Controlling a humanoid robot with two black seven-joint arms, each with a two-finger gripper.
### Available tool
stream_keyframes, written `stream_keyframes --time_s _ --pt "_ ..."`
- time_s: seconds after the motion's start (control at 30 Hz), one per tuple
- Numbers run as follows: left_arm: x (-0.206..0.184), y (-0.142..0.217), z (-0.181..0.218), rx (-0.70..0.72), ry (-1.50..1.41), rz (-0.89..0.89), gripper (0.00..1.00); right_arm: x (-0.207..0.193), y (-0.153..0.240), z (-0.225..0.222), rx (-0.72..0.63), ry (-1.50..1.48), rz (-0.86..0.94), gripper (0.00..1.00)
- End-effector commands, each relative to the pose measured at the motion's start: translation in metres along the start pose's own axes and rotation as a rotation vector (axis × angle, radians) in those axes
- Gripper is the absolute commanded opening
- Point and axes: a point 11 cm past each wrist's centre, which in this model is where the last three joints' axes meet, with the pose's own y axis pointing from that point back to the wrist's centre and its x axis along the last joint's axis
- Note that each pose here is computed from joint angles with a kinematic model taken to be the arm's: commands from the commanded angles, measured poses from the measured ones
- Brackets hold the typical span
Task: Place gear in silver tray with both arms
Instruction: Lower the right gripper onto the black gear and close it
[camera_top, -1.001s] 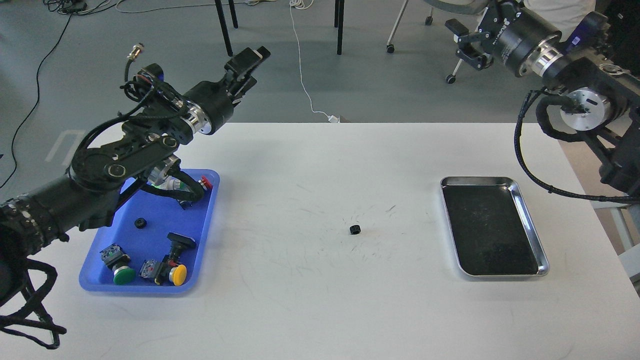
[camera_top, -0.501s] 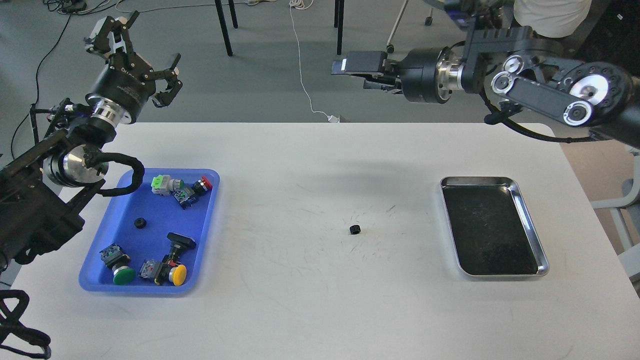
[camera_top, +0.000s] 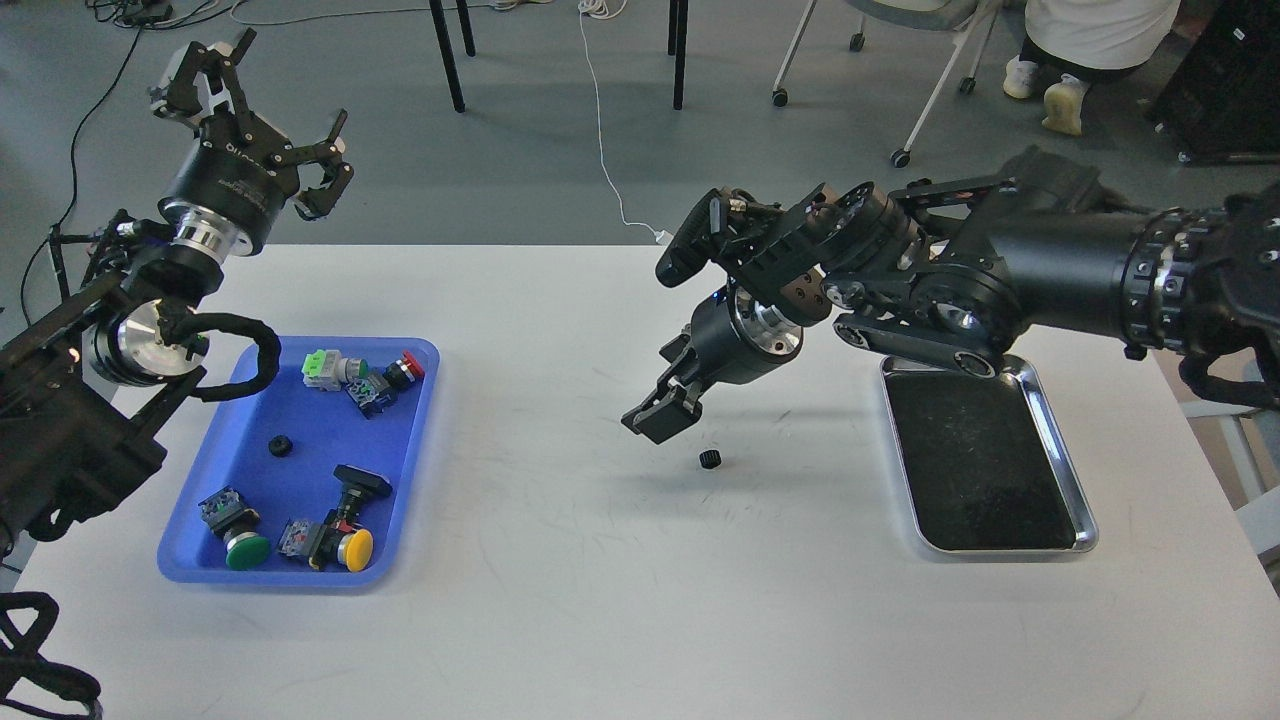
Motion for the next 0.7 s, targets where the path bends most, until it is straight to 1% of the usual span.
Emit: stream_keyframes --time_s 0.0,0.17,0.3,0.4,0.53,0.67 --pt "0.0 0.0 0.0 -0.001 -0.001 0.0 0.98 -0.017 -0.015 -0.003 -0.007 0.091 -0.037 0.93" --pt "0.003 0.003 -0.004 0.005 0.003 0.005 0.98 -0.027 -0.016 0.015 -0.058 0.07 -0.04 0.93" --pt "0.004 0.004 -0.004 0.006 0.0 0.007 0.98 -0.045 -0.015 0.027 -0.095 0.087 -0.094 0.92" --pt "0.005 0.004 -0.002 0.003 -0.003 0.007 0.98 -0.051 -0.017 0.027 -0.093 0.092 -0.102 0.9" --pt "0.007 0.005 0.001 0.002 -0.008 0.011 0.98 -0.054 -0.02 0.025 -0.084 0.09 -0.099 0.82" --pt "0.007 0.005 0.001 0.0 -0.008 0.011 0.98 -0.056 -0.026 0.019 -0.062 0.091 -0.075 0.79"
